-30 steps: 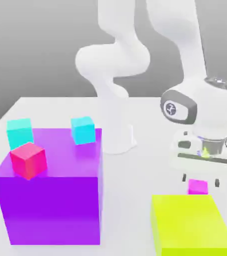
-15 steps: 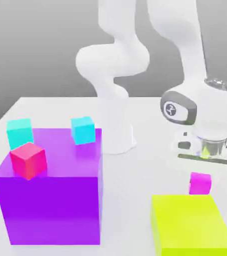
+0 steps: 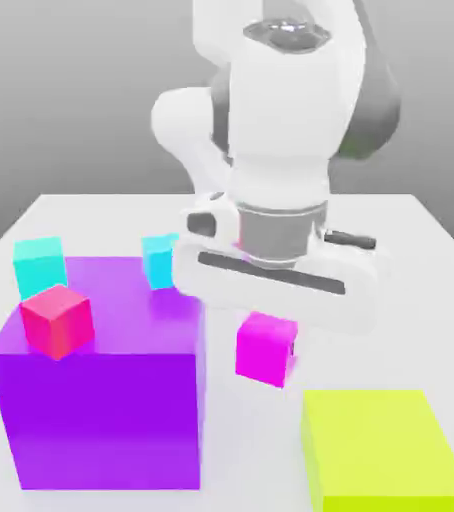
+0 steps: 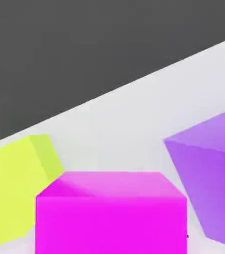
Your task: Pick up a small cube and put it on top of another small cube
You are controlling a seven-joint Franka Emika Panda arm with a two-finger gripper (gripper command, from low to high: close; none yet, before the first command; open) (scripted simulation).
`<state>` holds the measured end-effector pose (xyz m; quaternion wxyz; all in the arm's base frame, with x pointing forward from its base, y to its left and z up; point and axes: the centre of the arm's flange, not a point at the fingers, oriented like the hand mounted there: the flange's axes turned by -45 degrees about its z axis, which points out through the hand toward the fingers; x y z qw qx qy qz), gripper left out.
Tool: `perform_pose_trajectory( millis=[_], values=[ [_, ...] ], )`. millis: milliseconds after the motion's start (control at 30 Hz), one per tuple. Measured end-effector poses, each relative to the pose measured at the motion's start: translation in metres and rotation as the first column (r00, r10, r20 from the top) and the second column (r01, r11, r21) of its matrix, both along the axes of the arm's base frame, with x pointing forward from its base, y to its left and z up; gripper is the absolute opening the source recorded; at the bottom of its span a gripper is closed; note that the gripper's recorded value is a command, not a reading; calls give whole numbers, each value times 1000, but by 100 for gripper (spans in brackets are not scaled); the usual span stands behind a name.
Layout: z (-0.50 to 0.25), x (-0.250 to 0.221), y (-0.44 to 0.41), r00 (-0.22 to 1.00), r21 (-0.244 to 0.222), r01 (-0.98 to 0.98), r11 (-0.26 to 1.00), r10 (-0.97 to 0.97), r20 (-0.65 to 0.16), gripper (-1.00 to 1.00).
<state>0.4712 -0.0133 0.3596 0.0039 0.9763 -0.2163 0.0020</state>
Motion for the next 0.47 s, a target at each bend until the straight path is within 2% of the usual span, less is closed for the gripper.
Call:
perform_pose_trajectory(
  millis=[200, 333, 367, 467],
  values=[
    [78, -15, -130, 998, 11, 66, 998, -66, -1, -100],
    [52, -25, -159, 997, 14, 82, 997, -82, 0, -100],
    [40, -26, -160, 997, 14, 83, 996, -83, 0, 100],
    [40, -26, -160, 997, 14, 83, 996, -83, 0, 100]
  ],
)
